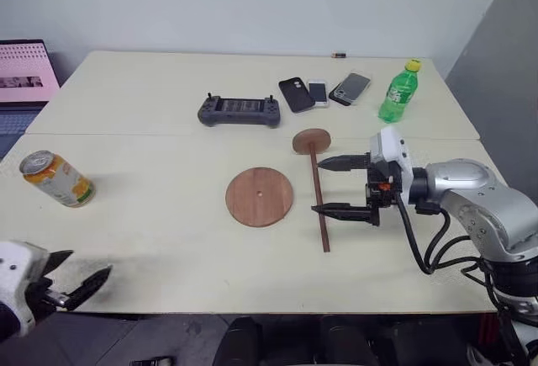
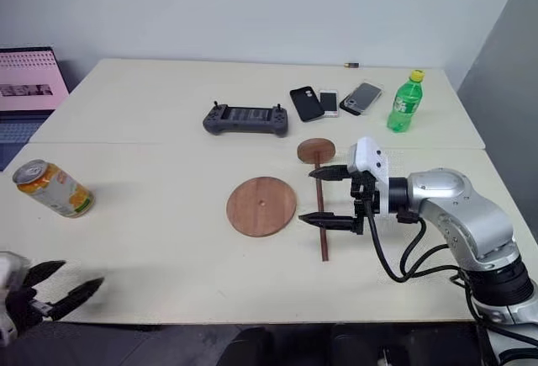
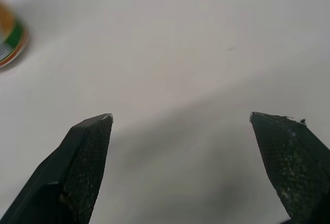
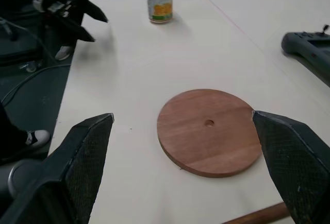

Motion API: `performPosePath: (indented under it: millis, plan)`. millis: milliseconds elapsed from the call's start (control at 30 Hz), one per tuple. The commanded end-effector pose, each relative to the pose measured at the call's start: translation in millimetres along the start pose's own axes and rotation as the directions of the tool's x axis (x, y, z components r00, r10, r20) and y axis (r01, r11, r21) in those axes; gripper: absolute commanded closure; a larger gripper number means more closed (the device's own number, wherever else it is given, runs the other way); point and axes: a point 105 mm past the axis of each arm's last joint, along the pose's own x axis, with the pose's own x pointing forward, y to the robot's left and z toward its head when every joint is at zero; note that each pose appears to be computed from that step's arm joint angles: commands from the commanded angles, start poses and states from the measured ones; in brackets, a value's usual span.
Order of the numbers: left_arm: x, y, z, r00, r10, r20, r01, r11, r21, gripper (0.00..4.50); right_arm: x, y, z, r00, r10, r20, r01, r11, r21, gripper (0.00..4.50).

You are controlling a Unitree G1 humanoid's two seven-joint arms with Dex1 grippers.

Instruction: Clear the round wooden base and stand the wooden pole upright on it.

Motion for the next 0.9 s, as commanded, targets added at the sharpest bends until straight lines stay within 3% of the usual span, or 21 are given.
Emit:
performPosePath:
  millis: [33,133,233,367,600,900]
  plan:
    - [15.2,-33.3,52.8,0.973,-0.221,0.072,0.210,0.968,0.136,0.05,4.7,-10.7,2.5,0.996,-0.066,-0.066,0.073,0.992,0.099,0.00]
    - [20.7,-48.3,80.4,0.938,-0.337,0.086,0.313,0.925,0.215,0.05,13.5,-28.0,0.0,0.983,-0.140,-0.120,0.165,0.958,0.235,0.00]
    - [26.3,-55.1,91.5,0.915,-0.398,0.066,0.369,0.892,0.262,0.05,15.7,-51.5,-6.6,0.952,-0.240,-0.191,0.295,0.886,0.358,0.00]
    - [35.8,-61.1,103.9,0.882,-0.464,0.078,0.425,0.857,0.292,0.05,22.6,-65.6,-14.6,0.930,-0.244,-0.276,0.352,0.812,0.466,0.00]
    - [54.4,-68.8,107.2,0.844,-0.534,0.048,0.489,0.803,0.341,0.05,45.0,-82.4,-25.3,0.905,-0.223,-0.363,0.403,0.724,0.560,0.00]
    - [65.2,-83.2,116.1,0.795,-0.604,0.047,0.544,0.746,0.384,0.05,62.3,-102.9,-37.9,0.886,-0.178,-0.427,0.422,0.691,0.587,0.00]
